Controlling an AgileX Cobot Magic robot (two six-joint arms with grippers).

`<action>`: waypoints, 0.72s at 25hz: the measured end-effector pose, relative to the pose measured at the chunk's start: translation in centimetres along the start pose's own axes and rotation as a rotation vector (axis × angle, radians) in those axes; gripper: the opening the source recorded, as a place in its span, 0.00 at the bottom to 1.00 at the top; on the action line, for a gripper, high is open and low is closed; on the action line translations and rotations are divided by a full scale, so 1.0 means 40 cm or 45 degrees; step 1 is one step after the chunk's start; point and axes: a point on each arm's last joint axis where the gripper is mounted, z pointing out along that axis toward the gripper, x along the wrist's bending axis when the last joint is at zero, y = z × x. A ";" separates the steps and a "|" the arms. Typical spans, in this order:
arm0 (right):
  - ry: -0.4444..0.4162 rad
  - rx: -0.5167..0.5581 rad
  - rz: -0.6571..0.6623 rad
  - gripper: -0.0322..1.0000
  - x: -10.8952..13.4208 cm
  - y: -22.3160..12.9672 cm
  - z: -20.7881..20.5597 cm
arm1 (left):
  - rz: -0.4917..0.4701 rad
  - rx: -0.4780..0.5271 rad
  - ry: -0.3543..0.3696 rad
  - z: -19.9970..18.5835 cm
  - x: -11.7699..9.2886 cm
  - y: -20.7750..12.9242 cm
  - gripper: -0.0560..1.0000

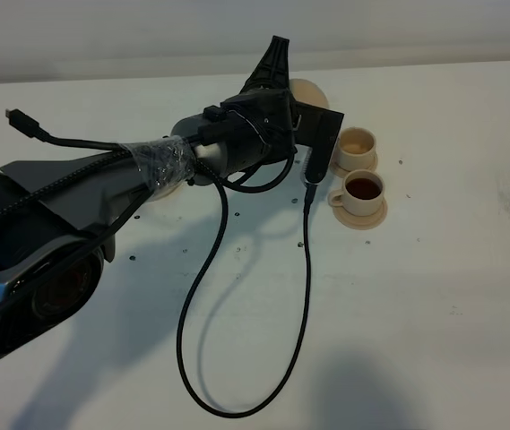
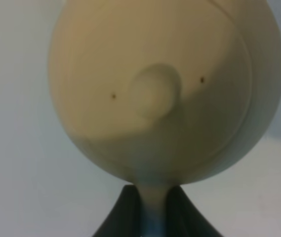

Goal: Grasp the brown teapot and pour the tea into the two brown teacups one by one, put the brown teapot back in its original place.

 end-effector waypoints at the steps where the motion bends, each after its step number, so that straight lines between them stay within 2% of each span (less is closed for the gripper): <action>1: 0.000 0.000 0.001 0.48 0.000 0.000 0.000 | 0.019 0.001 0.012 -0.002 0.001 0.004 0.16; 18: 0.000 0.000 0.000 0.48 0.000 0.000 0.000 | 0.052 -0.022 0.071 -0.009 0.010 0.018 0.16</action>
